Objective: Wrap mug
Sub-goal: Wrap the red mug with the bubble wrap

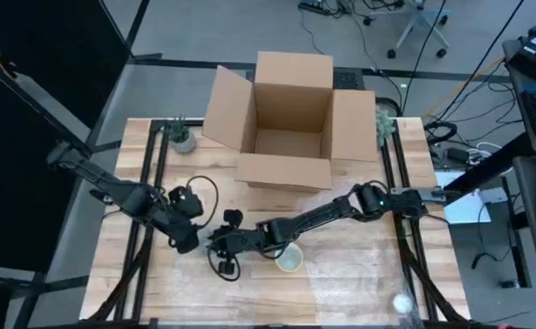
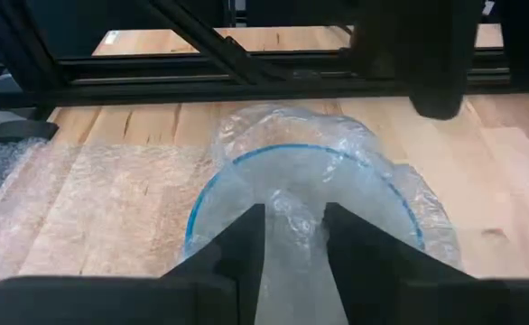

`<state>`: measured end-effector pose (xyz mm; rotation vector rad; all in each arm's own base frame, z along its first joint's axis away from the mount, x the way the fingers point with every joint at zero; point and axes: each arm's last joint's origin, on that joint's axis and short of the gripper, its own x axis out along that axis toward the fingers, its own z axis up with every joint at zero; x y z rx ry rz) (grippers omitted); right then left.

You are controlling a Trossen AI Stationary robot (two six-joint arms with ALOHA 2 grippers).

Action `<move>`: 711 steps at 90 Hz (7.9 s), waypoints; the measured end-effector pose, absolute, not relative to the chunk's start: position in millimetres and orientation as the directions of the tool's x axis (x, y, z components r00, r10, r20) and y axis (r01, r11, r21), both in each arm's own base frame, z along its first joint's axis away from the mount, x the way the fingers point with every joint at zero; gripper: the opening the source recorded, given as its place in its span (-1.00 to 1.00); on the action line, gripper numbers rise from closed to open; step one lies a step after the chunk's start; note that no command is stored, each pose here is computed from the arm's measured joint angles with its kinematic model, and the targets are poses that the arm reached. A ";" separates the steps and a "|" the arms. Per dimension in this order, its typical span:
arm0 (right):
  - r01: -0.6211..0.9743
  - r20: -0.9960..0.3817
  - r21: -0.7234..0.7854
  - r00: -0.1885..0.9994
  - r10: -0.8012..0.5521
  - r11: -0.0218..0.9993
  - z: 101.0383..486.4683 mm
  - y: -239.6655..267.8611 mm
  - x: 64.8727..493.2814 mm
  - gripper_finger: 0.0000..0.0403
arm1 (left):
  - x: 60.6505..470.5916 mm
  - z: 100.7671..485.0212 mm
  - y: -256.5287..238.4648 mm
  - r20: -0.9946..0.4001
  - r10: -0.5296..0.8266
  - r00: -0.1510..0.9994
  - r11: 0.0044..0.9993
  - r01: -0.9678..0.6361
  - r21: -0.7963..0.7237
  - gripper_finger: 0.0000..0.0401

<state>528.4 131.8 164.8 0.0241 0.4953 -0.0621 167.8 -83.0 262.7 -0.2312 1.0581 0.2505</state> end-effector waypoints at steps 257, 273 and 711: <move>0.023 -0.438 -0.051 0.898 -0.044 0.998 200.3 130.7 520.6 -0.49 | 198.0 214.7 -113.4 -0.931 0.059 0.359 0.961 -0.272 -0.044 -0.09; 0.023 -0.458 -0.058 0.888 -0.048 0.998 216.3 129.0 513.5 -0.49 | 199.5 212.1 -114.5 -0.934 0.063 0.353 0.962 -0.271 -0.037 -0.09; 0.047 -0.529 -0.008 0.847 -0.044 0.999 185.5 114.9 522.6 -0.49 | 210.1 209.0 -120.9 -0.935 0.118 0.335 0.976 -0.211 0.048 -0.09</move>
